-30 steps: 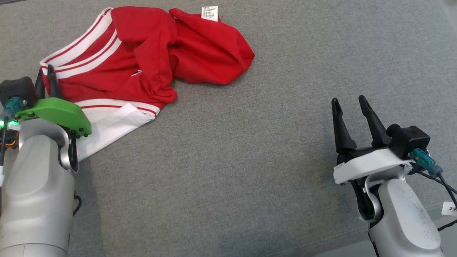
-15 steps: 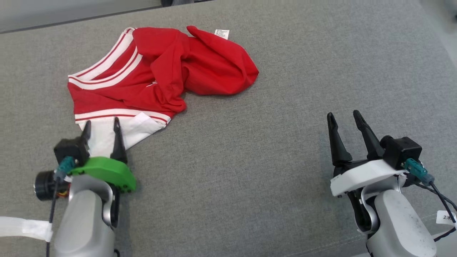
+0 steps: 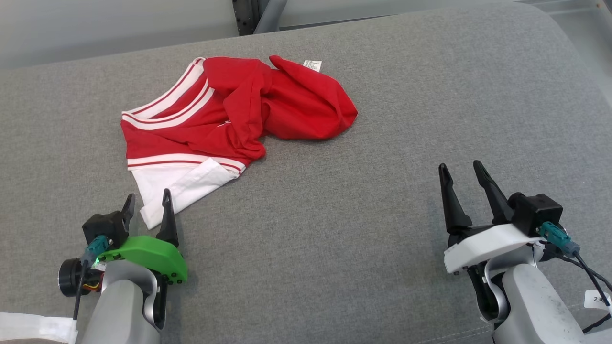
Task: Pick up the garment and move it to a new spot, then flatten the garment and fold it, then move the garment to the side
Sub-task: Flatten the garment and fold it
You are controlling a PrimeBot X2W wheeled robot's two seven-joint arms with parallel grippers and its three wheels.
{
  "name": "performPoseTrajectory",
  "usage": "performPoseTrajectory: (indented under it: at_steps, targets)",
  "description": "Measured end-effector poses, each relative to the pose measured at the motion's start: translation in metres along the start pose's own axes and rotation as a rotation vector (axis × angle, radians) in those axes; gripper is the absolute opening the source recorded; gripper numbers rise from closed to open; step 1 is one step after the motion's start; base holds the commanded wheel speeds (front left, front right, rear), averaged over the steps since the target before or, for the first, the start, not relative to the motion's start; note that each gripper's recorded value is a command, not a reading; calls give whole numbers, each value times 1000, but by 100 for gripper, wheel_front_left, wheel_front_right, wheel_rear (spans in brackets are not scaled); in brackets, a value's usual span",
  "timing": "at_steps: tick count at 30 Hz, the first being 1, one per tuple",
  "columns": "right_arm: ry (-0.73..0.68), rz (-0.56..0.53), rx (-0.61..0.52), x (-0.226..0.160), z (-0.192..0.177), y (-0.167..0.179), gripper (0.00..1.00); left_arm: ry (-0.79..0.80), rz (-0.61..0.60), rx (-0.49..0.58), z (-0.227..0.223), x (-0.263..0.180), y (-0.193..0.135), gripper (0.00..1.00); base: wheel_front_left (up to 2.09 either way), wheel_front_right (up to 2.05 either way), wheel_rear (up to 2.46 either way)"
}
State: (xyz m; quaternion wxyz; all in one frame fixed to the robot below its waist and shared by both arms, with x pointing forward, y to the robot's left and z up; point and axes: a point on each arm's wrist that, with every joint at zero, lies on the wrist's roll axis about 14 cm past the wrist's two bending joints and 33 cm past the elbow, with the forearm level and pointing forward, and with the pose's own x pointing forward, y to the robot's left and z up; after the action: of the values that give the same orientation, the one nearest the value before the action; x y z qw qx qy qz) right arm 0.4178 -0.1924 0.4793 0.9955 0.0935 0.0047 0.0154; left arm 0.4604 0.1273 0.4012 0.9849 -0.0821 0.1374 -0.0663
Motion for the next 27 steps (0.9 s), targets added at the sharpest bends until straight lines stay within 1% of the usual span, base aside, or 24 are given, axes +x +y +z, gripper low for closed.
performPoseTrajectory:
  at_steps: [7, 14, 15, 16, 17, 18, 19, 20, 22, 23, 24, 25, 26, 27]
  targets:
    - [11, 0, 2, 0, -4, 0, 100, 43, 42, -19, -14, -4, 13, 100, 0, 0, 0]
    - [13, 1, 7, 1, -5, 1, 100, 41, 35, -28, -15, -6, 11, 100, 0, 0, 0]
    - [13, 1, 8, 1, -5, 1, 100, 46, 33, -31, -17, -7, 11, 91, 0, 0, 0]
    - [13, 2, 8, 1, -5, 2, 100, 51, 34, -34, -20, -9, 10, 86, 0, 0, 0]
    - [13, 4, 8, 1, -5, 2, 100, 55, 33, -37, -21, -10, 9, 84, 0, 0, 0]
    - [13, 5, 9, 1, -5, 3, 100, 56, 32, -38, -22, -11, 9, 69, 0, 0, 0]
    - [13, 7, 10, 2, -5, 3, 100, 57, 33, -38, -22, -12, 9, 62, 0, 0, 0]
    - [12, 8, 10, 2, -5, 4, 100, 59, 32, -38, -23, -12, 9, 51, 0, 0, 0]
    - [13, 9, 10, 2, -5, 4, 100, 56, 28, -38, -22, -13, 8, 40, 0, 0, 0]
    - [12, 10, 10, 2, -5, 4, 100, 52, 24, -39, -21, -13, 8, 38, 0, 0, 0]
    - [13, 10, 10, 2, -5, 5, 100, 54, 23, -40, -22, -13, 7, 31, 0, 0, 0]
    - [13, 11, 10, 2, -5, 5, 100, 52, 22, -39, -21, -14, 7, 10, 0, 0, 0]
    - [12, 11, 11, 2, -5, 5, 100, 43, 19, -39, -19, -13, 6, 0, 0, 0, 0]
    - [11, 11, 11, 2, -5, 5, 100, 30, 15, -37, -14, -13, 5, 0, 0, 0, 0]
